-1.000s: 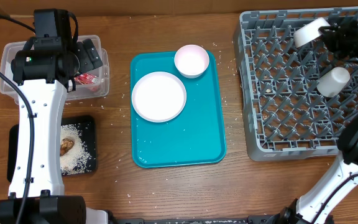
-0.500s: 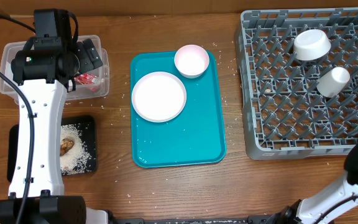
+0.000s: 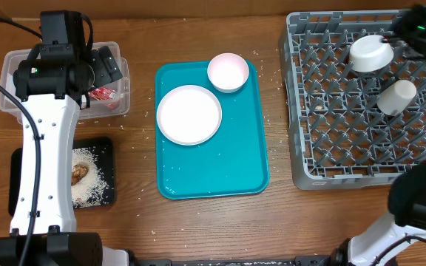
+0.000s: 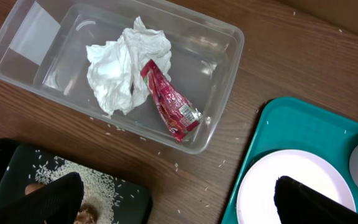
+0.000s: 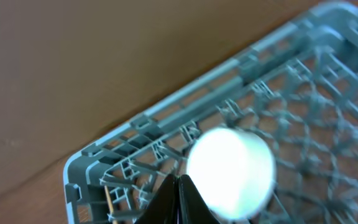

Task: Sort waste into correct bins and load items into the dishwasher
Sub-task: 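Lower the white bowl upside down into the rack and open the gripper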

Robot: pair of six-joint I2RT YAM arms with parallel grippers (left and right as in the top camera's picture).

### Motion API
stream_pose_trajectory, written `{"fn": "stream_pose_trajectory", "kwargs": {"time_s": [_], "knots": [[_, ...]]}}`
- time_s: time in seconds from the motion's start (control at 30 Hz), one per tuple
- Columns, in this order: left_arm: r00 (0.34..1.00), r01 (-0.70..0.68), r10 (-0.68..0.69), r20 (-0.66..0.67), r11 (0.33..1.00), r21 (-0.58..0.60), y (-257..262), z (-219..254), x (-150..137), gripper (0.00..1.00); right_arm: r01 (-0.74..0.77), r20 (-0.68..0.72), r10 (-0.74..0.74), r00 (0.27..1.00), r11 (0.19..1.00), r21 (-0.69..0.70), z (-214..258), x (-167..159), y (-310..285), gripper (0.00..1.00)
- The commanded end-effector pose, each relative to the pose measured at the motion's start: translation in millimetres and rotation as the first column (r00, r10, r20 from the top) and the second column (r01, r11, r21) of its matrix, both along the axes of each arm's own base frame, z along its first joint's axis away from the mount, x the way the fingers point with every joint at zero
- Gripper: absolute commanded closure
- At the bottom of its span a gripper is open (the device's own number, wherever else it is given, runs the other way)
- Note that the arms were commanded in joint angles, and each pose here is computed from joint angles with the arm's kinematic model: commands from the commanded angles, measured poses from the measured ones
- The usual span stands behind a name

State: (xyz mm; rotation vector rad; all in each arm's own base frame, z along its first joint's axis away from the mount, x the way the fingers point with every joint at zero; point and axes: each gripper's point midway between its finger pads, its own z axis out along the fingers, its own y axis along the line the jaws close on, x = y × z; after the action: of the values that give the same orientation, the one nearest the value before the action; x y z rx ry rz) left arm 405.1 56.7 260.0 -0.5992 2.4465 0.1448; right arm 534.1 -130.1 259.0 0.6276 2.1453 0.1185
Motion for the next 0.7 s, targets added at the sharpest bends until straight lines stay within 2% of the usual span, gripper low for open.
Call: {"fn": "stream_pose_trajectory", "kwargs": {"time_s": [0.0, 0.13, 0.3, 0.67], "knots": [[1.0, -0.005, 0.006, 0.021, 1.0, -0.007, -1, 7, 1, 0.0, 0.025, -0.062, -0.035, 0.998, 0.989, -0.144, -29, 16, -1, 0.96], [1.0, -0.005, 0.006, 0.021, 1.0, -0.007, -1, 7, 1, 0.0, -0.006, -0.107, -0.008, 0.994, 0.991, -0.135, -65, 31, 10, 0.96], [1.0, -0.006, 0.006, 0.021, 1.0, -0.008, -1, 7, 1, 0.0, 0.004, -0.19, -0.029, 0.981, 0.991, -0.134, -103, 30, 6, 0.96], [1.0, -0.005, 0.006, 0.021, 1.0, -0.007, -1, 7, 1, 0.0, 0.065, -0.286, -0.107, 0.952, 0.986, -0.152, -117, 4, -24, 0.96]]}}
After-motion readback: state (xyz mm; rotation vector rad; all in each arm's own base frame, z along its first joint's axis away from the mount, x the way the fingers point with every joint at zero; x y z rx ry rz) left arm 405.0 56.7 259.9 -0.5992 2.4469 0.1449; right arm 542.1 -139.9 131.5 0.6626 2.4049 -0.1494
